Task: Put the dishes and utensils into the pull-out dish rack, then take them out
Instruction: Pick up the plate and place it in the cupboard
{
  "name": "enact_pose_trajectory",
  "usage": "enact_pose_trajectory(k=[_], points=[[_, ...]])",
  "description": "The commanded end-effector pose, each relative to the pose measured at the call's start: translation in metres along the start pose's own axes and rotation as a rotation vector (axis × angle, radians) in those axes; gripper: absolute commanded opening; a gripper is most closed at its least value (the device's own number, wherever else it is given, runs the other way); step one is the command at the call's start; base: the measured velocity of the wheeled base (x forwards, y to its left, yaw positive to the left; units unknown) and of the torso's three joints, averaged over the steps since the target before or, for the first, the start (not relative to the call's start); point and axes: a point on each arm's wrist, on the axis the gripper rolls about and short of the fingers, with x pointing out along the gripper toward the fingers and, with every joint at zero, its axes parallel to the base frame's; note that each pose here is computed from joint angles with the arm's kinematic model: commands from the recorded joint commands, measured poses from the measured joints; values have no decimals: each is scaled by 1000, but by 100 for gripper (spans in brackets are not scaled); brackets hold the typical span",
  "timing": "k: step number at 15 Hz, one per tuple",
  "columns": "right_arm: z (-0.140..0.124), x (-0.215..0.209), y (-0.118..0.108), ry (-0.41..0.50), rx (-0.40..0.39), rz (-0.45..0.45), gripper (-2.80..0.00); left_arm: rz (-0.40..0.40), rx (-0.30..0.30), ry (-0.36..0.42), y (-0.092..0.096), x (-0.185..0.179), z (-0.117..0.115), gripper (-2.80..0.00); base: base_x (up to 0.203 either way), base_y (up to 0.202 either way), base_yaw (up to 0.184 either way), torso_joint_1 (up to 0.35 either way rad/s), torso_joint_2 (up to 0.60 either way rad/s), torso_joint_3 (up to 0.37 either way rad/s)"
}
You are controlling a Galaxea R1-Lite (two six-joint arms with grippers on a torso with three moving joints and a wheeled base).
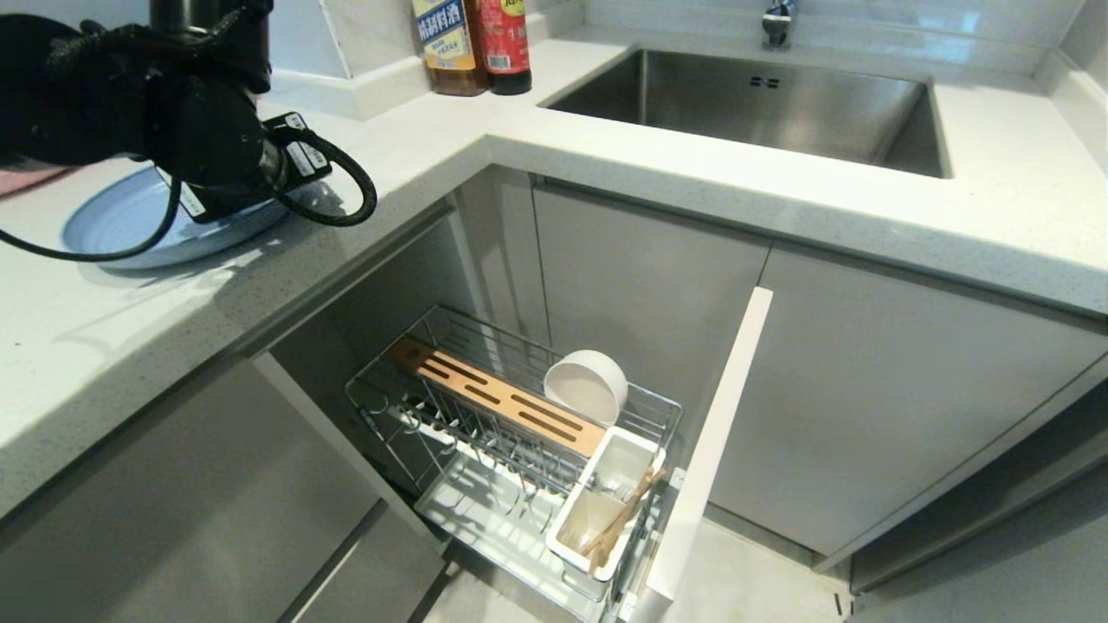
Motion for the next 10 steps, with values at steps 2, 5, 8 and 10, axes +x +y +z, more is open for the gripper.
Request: enact_pose_trajectory(k=[2,5,8,10], points=[[0,0,0,2,0,0,-280,6,-2,3,0,0,-2,-280,0,0,0,0,0,0],[0,0,0,2,0,0,-280,3,-3,3,0,-1,-1,-280,0,0,0,0,0,0],[0,0,0,2,0,0,-280,-6,-4,0,1,-4,1,-280,0,0,0,0,0,0],[0,0,0,2,0,0,-280,-39,-1,-2,2,-15,6,-280,0,0,0,0,0,0]])
